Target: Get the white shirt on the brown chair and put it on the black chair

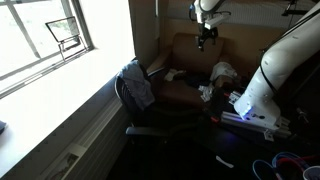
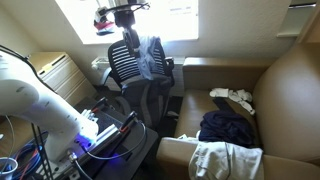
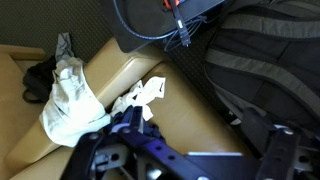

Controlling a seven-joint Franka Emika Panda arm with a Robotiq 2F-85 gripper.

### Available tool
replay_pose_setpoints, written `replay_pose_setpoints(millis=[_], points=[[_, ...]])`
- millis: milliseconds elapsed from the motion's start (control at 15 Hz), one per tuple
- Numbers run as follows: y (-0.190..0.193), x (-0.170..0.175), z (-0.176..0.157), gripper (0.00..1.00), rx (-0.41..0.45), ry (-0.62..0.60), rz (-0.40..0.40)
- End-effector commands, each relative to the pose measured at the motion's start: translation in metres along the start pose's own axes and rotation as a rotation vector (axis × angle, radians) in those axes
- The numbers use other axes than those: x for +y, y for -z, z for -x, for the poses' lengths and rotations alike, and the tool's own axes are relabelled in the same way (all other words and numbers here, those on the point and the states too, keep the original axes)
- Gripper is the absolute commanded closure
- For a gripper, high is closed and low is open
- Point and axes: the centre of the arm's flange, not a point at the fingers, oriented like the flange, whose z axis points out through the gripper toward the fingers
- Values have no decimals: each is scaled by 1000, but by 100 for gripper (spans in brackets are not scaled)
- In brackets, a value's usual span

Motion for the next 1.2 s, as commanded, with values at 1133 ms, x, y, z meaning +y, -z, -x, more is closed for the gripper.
replay_pose_setpoints(millis=[1133], points=[[-200,139,-84,0,205,-390,461]])
